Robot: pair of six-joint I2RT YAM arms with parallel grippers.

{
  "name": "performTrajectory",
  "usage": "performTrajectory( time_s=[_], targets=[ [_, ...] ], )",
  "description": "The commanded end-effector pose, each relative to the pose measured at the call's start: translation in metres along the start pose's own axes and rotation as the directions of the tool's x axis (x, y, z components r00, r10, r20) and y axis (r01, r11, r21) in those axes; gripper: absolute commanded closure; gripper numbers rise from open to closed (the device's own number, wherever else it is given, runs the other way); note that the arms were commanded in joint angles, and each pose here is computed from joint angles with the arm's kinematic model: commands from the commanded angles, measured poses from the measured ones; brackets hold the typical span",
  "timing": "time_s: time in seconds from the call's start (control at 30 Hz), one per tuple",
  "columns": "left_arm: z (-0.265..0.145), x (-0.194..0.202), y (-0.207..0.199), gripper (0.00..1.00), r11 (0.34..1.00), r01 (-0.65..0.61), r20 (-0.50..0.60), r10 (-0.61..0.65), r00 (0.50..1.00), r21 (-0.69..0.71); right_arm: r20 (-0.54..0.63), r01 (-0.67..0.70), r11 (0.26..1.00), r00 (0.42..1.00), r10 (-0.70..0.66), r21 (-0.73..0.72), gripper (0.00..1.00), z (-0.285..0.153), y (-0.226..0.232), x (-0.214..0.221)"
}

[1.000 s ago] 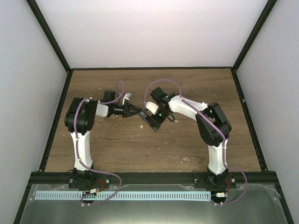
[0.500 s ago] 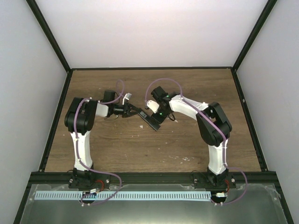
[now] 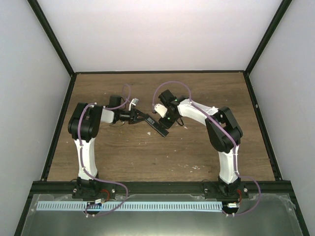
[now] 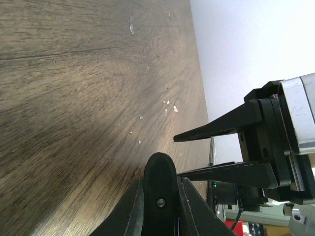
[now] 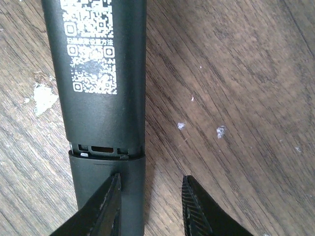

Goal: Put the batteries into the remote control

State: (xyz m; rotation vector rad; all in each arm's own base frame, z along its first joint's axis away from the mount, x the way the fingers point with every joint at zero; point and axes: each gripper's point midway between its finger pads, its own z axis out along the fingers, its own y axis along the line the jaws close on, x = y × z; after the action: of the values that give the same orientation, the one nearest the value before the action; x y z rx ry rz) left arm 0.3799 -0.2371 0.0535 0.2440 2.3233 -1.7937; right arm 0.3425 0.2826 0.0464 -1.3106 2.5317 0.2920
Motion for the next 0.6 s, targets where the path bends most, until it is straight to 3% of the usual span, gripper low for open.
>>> performTrajectory(
  time_s=[0.0,0.57],
  targets=[
    [0.0021,-0.0041,0.0081,1.0,0.998,-0.056,0.018,0.057,0.998,-0.041,0.004,-0.009,1.0,1.0,0.009,0.014,0.73,0.0068,-0.008,-0.0055],
    [0.0028,-0.0055,0.0087,1.0,0.998,-0.05,0.022,0.051,0.998,-0.041,0.017,-0.046,0.999,0.999,0.046,-0.015,0.76,0.0142,-0.0061,-0.0134]
  ],
)
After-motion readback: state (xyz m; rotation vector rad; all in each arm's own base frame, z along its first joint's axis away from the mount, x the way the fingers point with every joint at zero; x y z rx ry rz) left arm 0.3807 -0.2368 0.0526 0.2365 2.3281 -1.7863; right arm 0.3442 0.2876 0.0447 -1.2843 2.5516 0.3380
